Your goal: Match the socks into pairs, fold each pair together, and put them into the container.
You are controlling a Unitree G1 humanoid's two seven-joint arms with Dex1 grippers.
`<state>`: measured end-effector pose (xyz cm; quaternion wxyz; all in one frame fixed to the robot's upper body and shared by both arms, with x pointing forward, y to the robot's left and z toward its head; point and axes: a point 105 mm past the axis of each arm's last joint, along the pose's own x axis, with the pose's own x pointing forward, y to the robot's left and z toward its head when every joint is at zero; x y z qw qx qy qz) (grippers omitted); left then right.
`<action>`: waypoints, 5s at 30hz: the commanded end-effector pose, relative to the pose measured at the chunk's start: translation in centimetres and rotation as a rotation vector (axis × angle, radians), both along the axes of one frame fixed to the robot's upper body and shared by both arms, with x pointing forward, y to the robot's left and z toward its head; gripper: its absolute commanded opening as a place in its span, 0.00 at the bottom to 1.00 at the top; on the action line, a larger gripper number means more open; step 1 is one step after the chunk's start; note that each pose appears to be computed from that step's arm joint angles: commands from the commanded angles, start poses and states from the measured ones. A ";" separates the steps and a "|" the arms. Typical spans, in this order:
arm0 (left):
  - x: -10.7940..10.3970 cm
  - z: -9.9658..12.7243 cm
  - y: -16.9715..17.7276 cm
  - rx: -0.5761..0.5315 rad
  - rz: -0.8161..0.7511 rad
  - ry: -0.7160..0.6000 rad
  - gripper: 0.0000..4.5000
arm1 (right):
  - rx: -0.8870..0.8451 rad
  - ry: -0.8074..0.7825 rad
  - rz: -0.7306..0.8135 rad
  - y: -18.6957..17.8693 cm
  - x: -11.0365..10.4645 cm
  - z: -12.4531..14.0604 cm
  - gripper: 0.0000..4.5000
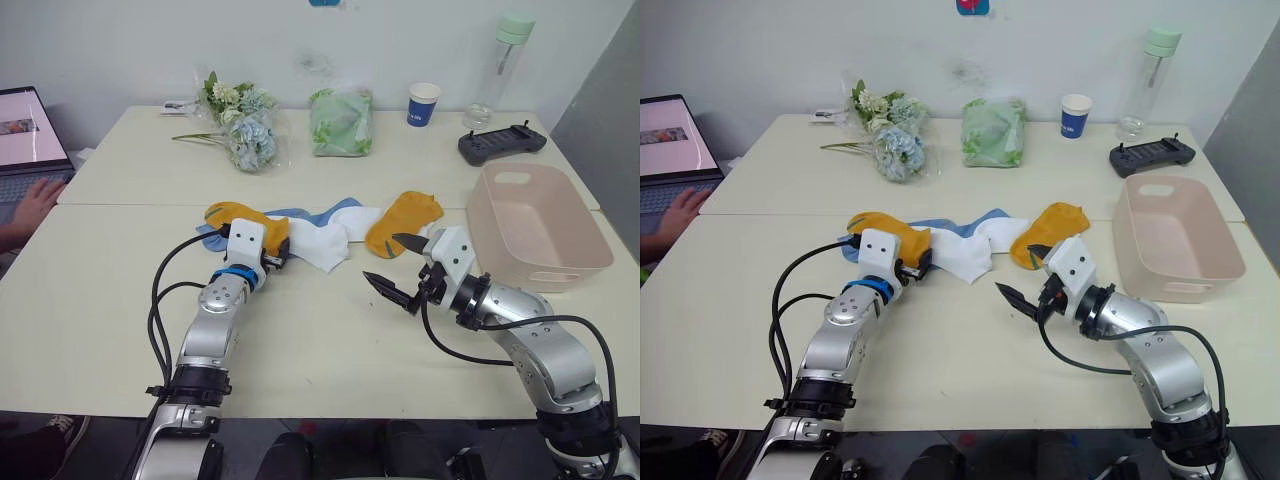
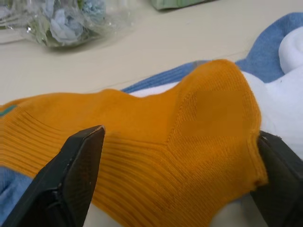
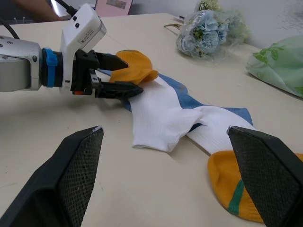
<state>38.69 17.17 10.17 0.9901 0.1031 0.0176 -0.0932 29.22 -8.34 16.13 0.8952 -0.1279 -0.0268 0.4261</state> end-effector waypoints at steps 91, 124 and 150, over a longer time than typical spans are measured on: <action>-6.3 -0.9 0.7 -0.161 -0.472 0.312 0.05 | -0.063 0.453 -0.025 0.7 -0.2 -6.2 0.17; -13.8 -2.6 -5.9 -0.325 -0.517 0.470 0.00 | -0.143 0.652 0.013 -5.5 -3.4 -5.3 0.00; -14.9 1.5 -1.0 0.180 -0.820 0.231 1.00 | -0.381 0.145 0.328 -4.7 -4.6 -1.2 0.84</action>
